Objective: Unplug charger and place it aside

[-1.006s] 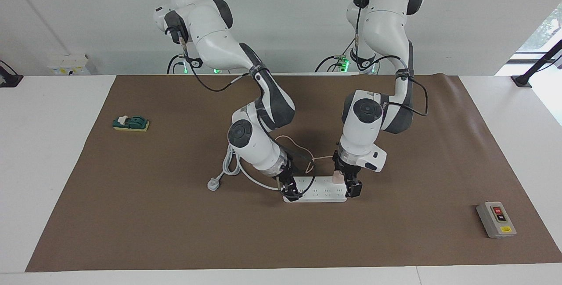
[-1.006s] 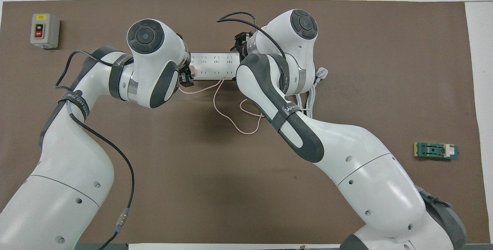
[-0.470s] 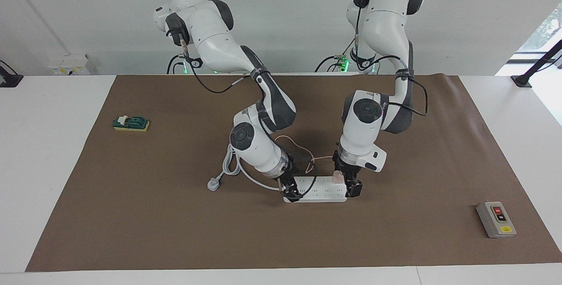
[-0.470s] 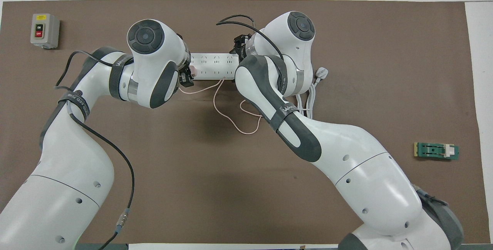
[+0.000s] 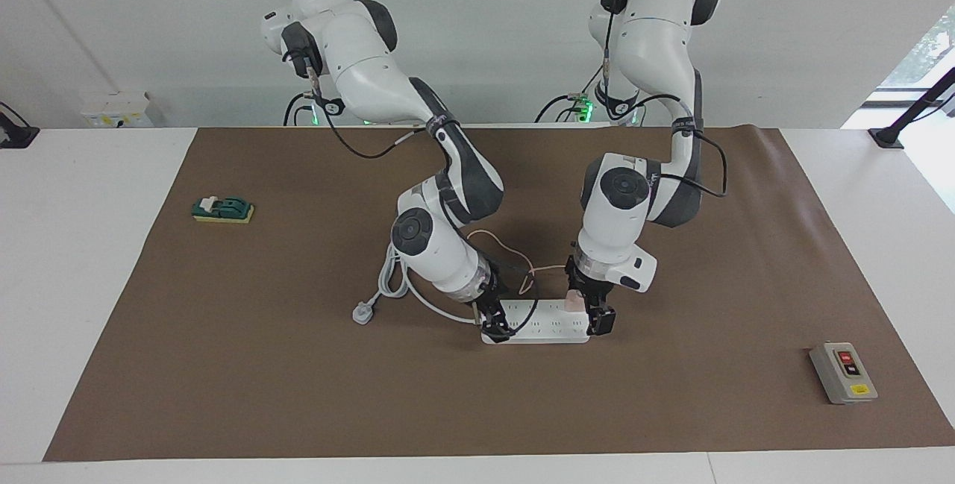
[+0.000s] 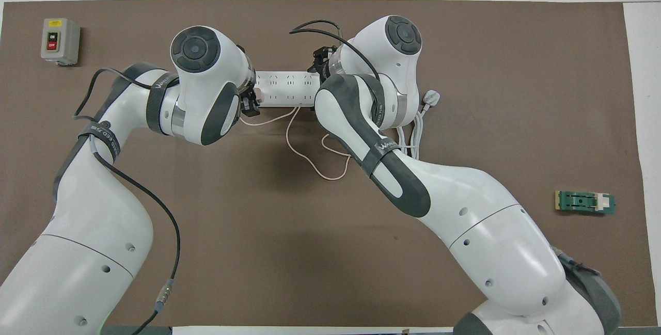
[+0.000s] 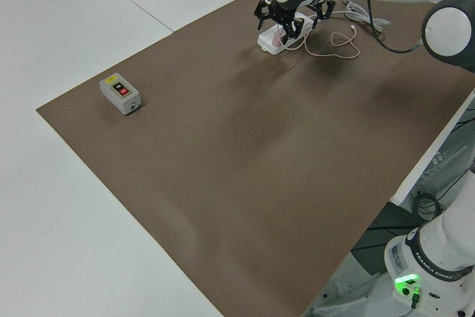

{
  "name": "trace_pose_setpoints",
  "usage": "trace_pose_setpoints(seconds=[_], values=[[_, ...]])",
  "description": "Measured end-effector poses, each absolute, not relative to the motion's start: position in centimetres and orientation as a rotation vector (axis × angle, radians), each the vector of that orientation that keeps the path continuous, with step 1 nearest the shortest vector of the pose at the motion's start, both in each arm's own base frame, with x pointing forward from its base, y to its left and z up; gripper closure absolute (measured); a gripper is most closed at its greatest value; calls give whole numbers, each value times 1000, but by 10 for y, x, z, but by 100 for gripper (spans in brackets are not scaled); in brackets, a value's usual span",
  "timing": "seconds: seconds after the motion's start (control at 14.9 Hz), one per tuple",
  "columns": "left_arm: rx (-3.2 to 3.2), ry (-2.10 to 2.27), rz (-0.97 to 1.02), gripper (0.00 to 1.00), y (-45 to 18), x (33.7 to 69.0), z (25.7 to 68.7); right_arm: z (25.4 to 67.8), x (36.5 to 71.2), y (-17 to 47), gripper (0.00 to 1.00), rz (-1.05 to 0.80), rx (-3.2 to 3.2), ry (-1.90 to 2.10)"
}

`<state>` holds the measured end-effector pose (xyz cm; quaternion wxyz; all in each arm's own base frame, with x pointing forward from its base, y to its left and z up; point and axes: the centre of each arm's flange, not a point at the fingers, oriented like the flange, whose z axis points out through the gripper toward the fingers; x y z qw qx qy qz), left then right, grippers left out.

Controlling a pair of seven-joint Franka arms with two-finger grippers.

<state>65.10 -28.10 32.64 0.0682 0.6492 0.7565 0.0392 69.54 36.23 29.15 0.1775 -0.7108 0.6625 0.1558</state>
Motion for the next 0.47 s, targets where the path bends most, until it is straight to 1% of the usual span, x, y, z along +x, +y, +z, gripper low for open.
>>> trace_pose_setpoints(seconds=[0.47], values=[[1955,2278,118,0,-281,651,326,285,696,363,0,433,-2007,1877]])
